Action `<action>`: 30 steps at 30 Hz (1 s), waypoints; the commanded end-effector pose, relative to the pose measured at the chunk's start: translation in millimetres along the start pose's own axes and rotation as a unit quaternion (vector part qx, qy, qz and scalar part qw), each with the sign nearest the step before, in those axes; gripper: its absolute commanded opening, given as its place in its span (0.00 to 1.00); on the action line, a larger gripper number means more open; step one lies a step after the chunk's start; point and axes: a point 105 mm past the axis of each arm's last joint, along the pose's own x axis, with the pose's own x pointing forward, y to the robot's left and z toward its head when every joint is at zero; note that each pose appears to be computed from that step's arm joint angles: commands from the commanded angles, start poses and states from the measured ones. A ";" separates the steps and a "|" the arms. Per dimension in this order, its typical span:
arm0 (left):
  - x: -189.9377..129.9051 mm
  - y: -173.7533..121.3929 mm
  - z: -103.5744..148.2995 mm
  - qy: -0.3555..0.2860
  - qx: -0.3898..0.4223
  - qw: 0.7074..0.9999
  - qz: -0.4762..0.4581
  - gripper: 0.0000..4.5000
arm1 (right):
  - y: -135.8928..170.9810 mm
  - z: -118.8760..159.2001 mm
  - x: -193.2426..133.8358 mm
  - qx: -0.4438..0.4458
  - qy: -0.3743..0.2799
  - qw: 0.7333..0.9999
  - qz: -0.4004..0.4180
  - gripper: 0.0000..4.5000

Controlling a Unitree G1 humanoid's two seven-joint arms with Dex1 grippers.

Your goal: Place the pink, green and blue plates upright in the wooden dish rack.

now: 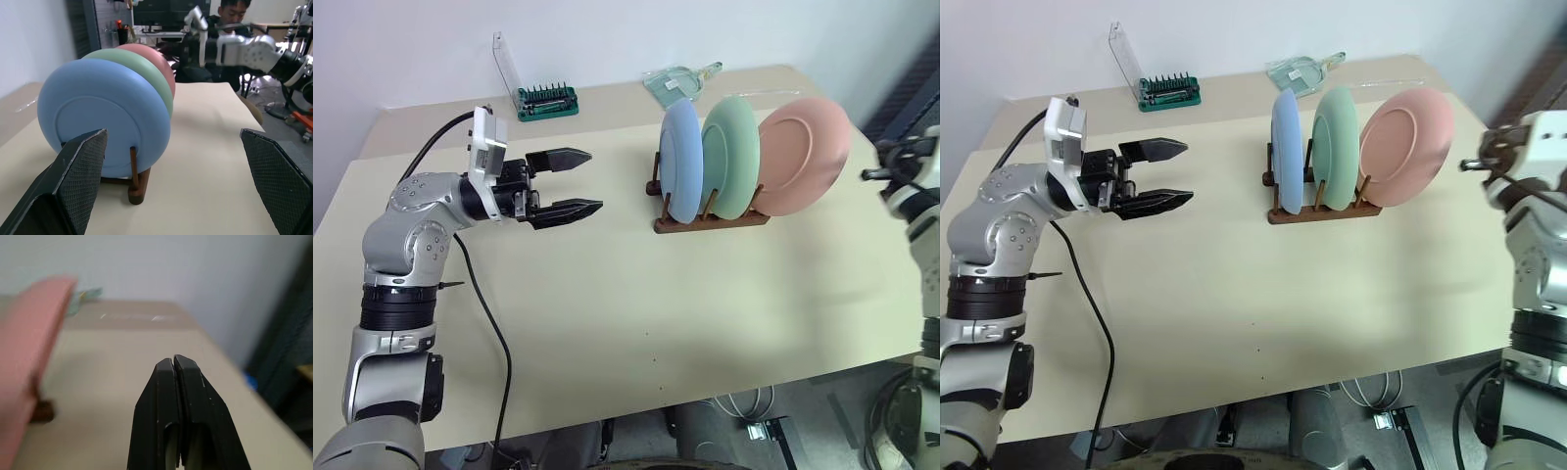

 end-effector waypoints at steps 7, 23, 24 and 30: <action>-4.5 -0.1 10.5 -0.008 0.022 1.000 0.007 1.00 | 27.3 42.2 2.4 0.007 -0.065 0.995 0.077 0.01; -3.8 1.4 10.9 -0.008 0.024 1.000 0.009 1.00 | 30.0 65.4 -0.2 -0.043 -0.113 0.989 0.087 0.01; -3.8 1.6 10.8 -0.008 0.025 1.000 0.009 1.00 | 26.8 68.5 -0.4 -0.055 -0.120 0.988 0.077 0.01; -3.9 1.9 10.0 -0.005 0.026 1.000 0.013 1.00 | 23.4 161.9 -41.4 0.067 -0.377 0.918 0.104 0.01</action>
